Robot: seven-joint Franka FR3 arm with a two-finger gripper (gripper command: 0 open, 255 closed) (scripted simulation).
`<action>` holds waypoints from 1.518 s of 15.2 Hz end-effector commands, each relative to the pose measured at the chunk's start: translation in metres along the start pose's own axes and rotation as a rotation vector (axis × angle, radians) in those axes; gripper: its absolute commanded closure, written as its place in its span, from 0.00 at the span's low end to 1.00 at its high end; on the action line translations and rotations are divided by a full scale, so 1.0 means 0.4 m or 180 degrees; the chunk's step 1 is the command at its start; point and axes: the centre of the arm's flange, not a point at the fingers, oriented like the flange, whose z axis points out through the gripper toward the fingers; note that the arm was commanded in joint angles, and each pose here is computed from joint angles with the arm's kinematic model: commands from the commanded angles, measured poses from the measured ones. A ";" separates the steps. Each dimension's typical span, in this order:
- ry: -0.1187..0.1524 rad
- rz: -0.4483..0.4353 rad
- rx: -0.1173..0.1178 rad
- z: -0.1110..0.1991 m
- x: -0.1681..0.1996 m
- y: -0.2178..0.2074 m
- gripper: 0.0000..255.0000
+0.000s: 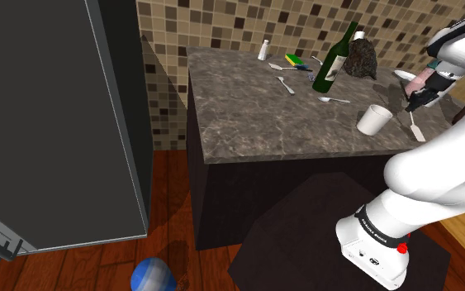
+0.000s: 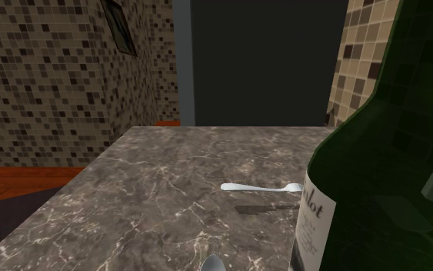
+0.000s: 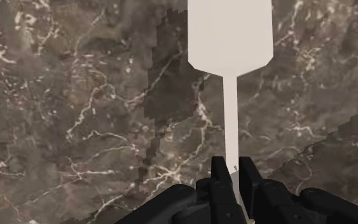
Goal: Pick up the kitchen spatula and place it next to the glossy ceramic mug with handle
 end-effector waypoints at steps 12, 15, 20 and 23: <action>0.0001 0.0001 -0.0001 0.167 -0.011 0.001 1.00; 0.0001 0.0001 -0.0002 0.167 -0.011 0.001 1.00; 0.0001 0.0001 -0.0001 0.167 -0.011 0.001 1.00; 0.0001 0.0001 -0.0001 0.167 -0.011 0.001 0.00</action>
